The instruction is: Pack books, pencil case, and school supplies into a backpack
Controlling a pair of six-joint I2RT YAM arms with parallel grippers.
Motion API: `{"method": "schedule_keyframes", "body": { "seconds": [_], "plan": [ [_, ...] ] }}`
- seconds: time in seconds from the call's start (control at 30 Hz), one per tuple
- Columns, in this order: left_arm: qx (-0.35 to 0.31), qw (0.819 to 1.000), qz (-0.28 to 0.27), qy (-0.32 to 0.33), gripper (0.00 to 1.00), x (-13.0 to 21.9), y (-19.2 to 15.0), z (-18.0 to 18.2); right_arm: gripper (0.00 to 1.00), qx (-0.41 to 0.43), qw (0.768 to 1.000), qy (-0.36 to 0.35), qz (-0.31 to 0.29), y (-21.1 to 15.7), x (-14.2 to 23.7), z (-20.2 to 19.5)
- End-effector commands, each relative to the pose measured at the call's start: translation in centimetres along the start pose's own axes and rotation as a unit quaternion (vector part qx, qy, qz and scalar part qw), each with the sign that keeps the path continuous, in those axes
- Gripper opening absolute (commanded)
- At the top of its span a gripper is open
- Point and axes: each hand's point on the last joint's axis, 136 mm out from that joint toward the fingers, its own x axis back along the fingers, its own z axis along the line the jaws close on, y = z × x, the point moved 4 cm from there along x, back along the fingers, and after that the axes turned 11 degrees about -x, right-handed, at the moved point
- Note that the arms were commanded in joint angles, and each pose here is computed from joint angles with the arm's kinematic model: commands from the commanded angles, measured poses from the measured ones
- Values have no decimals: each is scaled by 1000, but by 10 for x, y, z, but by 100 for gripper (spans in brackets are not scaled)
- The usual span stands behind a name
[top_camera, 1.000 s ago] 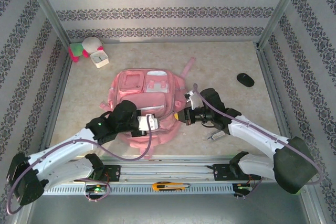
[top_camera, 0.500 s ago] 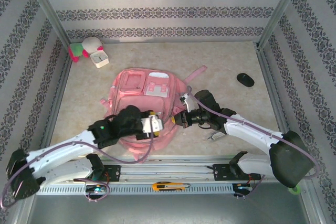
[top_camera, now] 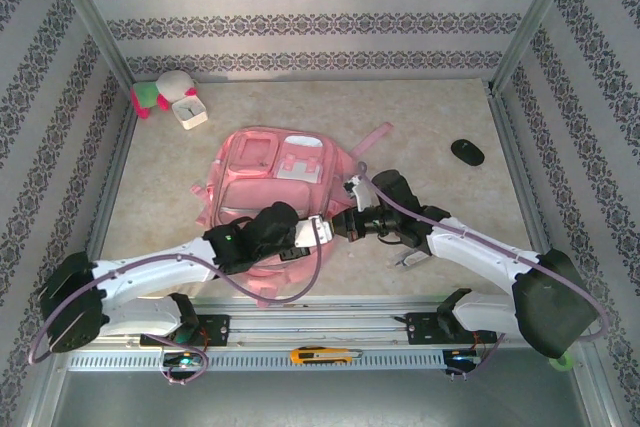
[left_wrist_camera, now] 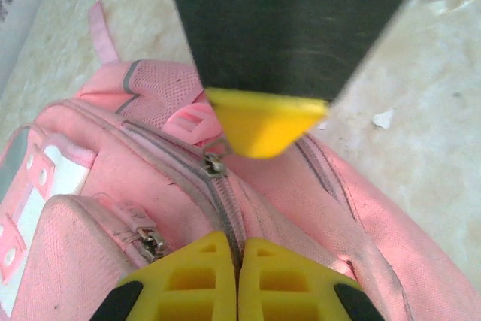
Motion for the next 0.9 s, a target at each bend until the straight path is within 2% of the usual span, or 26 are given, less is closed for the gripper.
{"method": "schedule_keyframes", "body": {
  "seconds": [0.0, 0.17, 0.33, 0.37, 0.47, 0.5, 0.53, 0.6, 0.63, 0.77, 0.87],
  "plan": [
    [-45, 996, -19, -71, 0, 26, -17, -20, 0, -23, 997, -48, -50, 25, 6, -32],
    [-53, 991, -58, -112, 0, 50, -19, -29, 0, -80, 988, -86, -101, 59, 5, -70],
    [-26, 996, -33, -77, 2, 42, -22, -17, 0, -74, 989, -61, -112, 80, -1, -66],
    [-11, 998, -29, -59, 12, 38, -21, -10, 0, -69, 989, -60, -114, 81, 0, -63],
    [76, 996, -43, -1, 52, 33, -7, 16, 0, -63, 989, -63, -121, 83, 12, -54],
    [109, 992, -55, 12, 61, 34, 1, 25, 15, -63, 988, -67, -122, 85, 18, -50],
    [141, 988, -62, 25, 65, 35, 7, 34, 26, -65, 988, -74, -121, 85, 24, -48],
    [233, 967, -63, 76, 74, 45, 17, 63, 52, -71, 985, -102, -119, 86, 41, -37],
    [275, 954, -50, 106, 77, 50, 16, 76, 59, -75, 984, -114, -115, 84, 49, -31],
    [384, 908, 24, 167, 83, 72, -11, 101, 63, -90, 979, -140, -118, 64, 66, -5],
    [476, 858, 84, 171, 83, 86, -53, 106, 63, -124, 974, -155, -111, 37, 61, 5]
  ]
}}
